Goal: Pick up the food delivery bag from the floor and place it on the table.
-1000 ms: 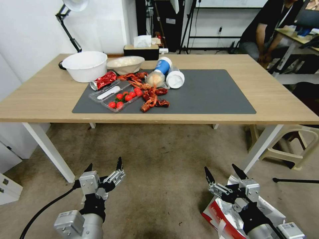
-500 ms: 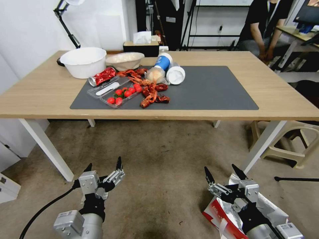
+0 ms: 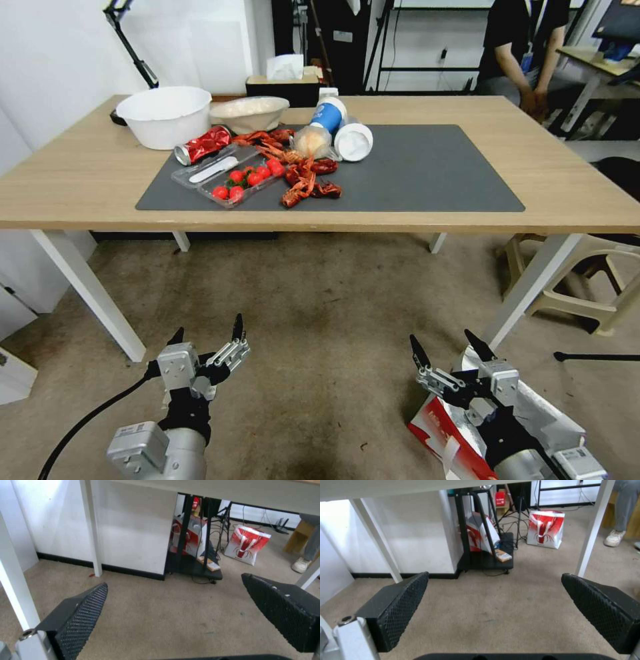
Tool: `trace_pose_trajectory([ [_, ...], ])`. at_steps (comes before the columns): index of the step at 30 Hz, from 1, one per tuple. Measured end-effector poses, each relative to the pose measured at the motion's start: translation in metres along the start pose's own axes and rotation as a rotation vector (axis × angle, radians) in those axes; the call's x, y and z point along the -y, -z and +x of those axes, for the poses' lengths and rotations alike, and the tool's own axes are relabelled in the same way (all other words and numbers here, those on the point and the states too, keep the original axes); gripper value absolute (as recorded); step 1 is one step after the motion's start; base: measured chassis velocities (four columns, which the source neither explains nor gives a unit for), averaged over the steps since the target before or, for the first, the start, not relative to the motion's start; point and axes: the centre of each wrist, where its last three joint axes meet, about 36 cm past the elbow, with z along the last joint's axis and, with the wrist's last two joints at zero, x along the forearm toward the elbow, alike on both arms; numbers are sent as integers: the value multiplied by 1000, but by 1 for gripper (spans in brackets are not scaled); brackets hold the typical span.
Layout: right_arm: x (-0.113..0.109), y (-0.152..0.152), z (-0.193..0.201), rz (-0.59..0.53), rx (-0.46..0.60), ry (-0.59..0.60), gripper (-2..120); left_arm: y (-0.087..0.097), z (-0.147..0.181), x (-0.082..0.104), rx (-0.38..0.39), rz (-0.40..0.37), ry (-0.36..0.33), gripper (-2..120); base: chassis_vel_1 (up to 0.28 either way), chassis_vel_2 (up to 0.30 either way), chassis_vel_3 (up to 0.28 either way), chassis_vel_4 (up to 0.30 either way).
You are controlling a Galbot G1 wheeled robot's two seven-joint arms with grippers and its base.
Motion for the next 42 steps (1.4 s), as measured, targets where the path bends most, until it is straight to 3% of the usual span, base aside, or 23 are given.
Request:
trace_pose_trajectory([
  [42, 7, 0, -1, 19, 5, 9, 100, -1, 1, 1, 15, 5, -13, 100, 0, 0, 0, 0],
])
